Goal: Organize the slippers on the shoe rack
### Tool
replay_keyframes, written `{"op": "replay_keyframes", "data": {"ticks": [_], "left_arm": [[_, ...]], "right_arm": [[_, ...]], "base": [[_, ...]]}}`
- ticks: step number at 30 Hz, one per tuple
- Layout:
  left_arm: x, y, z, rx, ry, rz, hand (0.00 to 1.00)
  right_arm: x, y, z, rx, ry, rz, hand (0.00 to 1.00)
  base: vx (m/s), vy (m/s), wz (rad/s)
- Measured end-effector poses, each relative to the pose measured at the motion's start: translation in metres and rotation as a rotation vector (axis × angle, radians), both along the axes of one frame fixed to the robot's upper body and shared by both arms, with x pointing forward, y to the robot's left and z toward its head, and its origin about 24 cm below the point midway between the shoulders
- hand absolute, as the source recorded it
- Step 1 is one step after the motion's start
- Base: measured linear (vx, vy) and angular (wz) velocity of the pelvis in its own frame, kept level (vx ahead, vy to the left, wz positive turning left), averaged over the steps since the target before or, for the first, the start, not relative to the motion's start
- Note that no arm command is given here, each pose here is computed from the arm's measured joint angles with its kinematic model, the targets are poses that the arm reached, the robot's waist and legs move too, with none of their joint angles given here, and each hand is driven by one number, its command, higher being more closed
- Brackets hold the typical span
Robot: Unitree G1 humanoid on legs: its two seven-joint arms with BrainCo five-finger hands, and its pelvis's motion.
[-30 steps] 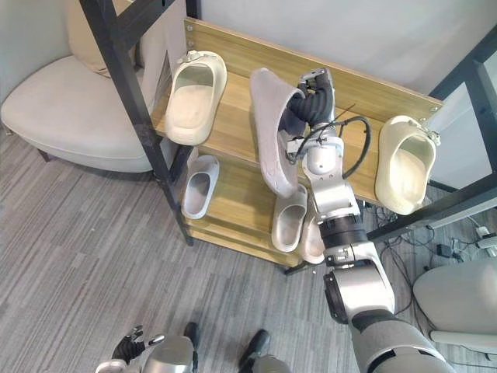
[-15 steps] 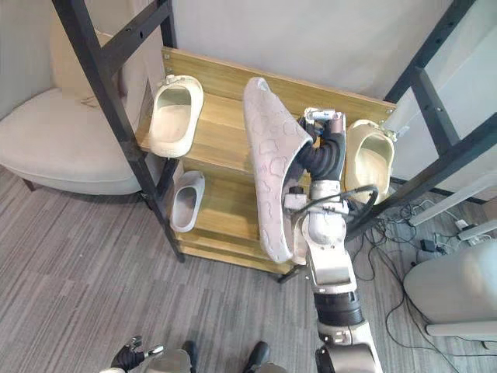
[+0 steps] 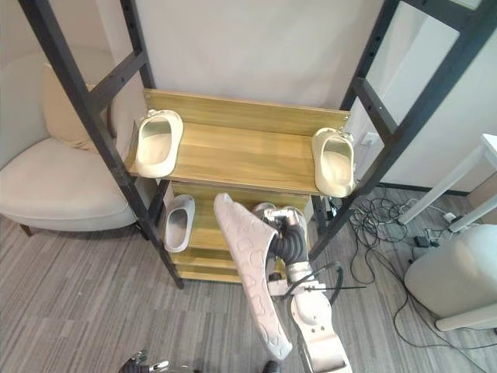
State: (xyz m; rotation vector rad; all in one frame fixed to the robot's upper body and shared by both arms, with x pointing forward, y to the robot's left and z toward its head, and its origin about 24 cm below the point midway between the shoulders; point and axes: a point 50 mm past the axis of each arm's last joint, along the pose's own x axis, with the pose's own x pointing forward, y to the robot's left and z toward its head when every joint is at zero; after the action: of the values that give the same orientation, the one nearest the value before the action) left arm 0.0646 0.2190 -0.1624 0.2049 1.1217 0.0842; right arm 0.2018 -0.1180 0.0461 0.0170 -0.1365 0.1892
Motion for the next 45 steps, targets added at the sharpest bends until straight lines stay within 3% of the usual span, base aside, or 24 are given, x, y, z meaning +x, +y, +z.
{"op": "replay_keyframes", "data": {"ticks": [6, 10, 17, 26, 31, 45], "left_arm": [[0.002, -0.003, -0.001, -0.003, 0.004, -0.031, 0.0], [0.014, -0.008, 0.002, -0.011, -0.037, -0.056, 0.0], [0.055, -0.013, 0.013, -0.035, -0.172, -0.043, 0.0], [0.064, -0.018, 0.017, -0.071, -0.234, 0.038, 0.0], [0.075, -0.023, 0.024, -0.102, -0.325, 0.06, 0.0], [0.126, -0.025, 0.054, -0.12, -0.53, 0.184, 0.0]], "right_arm": [[-0.009, -0.001, -0.054, -0.039, 0.251, 0.019, 1.0], [0.008, -0.013, -0.061, -0.117, 0.275, -0.043, 1.0], [0.084, -0.04, -0.008, -0.229, 0.061, -0.197, 1.0], [0.146, -0.038, 0.076, -0.274, -0.186, -0.256, 1.0], [0.165, -0.052, 0.127, -0.384, -0.335, -0.338, 1.0], [0.171, -0.026, 0.221, -0.49, -0.656, -0.447, 1.0]], "base": [[0.01, -0.049, 0.02], [0.01, -0.022, 0.06], [-0.15, -0.017, 0.19], [-0.1, -0.01, -0.02], [-0.02, 0.064, 0.1], [-0.03, 0.042, 0.1]]}}
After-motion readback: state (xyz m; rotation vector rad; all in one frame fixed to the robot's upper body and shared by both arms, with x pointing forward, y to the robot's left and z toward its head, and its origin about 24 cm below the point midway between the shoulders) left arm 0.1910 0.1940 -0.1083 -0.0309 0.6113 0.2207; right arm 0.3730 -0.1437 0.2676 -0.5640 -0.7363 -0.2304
